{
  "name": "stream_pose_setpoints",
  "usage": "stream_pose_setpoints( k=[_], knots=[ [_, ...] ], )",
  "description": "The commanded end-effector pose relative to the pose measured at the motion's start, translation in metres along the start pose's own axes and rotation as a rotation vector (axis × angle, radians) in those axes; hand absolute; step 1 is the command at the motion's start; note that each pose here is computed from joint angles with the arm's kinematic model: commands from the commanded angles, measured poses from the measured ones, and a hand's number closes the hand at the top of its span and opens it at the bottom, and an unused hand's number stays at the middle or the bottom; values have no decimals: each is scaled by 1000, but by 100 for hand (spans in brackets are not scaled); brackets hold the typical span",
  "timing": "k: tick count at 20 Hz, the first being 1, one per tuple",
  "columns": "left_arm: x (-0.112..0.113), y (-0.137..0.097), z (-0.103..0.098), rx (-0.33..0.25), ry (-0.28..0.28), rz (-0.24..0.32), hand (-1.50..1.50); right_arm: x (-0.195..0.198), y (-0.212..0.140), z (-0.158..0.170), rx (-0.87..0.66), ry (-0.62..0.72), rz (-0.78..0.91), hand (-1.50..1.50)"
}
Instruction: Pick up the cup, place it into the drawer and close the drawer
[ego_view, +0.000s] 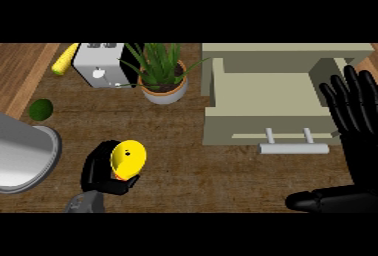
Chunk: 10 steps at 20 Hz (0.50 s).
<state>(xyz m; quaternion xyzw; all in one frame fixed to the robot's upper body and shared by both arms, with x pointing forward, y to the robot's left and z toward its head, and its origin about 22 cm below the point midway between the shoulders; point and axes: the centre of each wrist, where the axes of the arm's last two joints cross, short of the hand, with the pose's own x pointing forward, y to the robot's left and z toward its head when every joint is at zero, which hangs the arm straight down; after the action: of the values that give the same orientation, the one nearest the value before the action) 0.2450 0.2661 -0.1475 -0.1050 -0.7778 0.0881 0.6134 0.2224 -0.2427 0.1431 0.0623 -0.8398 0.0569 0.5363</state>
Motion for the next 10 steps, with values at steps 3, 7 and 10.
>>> stream_pose_setpoints(
  k=[3, 7, 10],
  knots=[
    [4, 9, -14, 92, -142, -24, 150, -6, -2, -2, -1, -9, 8, -150],
    [17, 21, -21, 126, -211, -65, 150, 4, -13, -6, 6, 7, 2, -150],
    [22, 8, -26, 89, -257, -19, 150, 5, -1, 3, -4, 12, -11, -150]
  ],
)
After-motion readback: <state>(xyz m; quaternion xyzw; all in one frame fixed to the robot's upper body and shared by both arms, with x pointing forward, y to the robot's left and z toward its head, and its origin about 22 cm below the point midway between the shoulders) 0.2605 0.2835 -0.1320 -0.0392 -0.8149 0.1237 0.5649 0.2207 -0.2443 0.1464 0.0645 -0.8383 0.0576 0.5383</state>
